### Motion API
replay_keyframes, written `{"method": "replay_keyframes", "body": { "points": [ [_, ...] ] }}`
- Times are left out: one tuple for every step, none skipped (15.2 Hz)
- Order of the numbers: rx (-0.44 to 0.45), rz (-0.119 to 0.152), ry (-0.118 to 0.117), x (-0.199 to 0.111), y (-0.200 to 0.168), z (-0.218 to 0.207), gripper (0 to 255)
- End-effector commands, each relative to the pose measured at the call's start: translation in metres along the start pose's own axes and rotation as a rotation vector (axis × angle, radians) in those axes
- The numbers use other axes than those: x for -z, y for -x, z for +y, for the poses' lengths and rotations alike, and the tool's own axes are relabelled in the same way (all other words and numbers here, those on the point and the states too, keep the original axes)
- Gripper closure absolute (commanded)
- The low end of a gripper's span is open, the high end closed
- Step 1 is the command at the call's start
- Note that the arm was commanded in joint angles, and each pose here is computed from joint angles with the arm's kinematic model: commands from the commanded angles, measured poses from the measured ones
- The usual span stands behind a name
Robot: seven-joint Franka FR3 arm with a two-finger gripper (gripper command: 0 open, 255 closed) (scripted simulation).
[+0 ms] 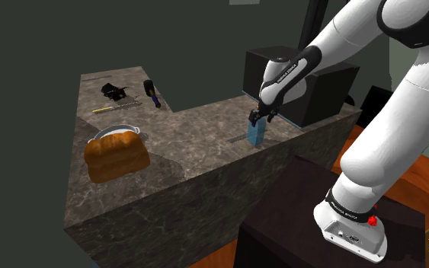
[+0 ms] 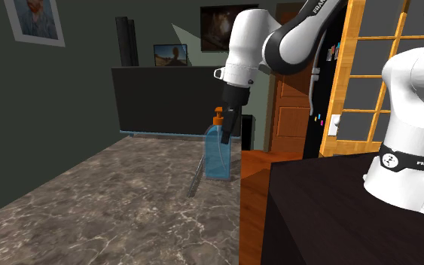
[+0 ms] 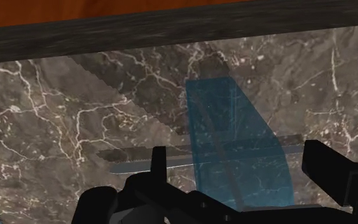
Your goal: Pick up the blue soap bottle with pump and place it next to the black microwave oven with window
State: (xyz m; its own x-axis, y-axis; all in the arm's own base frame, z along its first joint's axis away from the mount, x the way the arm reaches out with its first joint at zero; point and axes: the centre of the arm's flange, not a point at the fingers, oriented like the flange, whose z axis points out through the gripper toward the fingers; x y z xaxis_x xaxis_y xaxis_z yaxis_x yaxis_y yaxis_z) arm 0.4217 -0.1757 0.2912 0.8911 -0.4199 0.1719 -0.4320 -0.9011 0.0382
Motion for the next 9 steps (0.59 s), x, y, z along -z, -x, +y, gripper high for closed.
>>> {"method": "replay_keyframes", "body": {
  "points": [
    [0.0, 0.001, 0.0, -0.0023, 0.0001, 0.0003, 0],
    [0.0, 0.001, 0.0, -0.0023, 0.0001, 0.0003, 0],
    [0.0, 0.001, 0.0, -0.0023, 0.0001, 0.0003, 0],
    [0.0, 0.001, 0.0, -0.0023, 0.0001, 0.0003, 0],
    [0.0, 0.001, 0.0, -0.0023, 0.0001, 0.0003, 0],
    [0.0, 0.001, 0.0, -0.0023, 0.0001, 0.0003, 0],
    [0.0, 0.001, 0.0, -0.0023, 0.0001, 0.0003, 255],
    [0.0, 0.001, 0.0, -0.0023, 0.0001, 0.0003, 255],
    [0.0, 0.001, 0.0, -0.0023, 0.0001, 0.0003, 255]
  ]
}}
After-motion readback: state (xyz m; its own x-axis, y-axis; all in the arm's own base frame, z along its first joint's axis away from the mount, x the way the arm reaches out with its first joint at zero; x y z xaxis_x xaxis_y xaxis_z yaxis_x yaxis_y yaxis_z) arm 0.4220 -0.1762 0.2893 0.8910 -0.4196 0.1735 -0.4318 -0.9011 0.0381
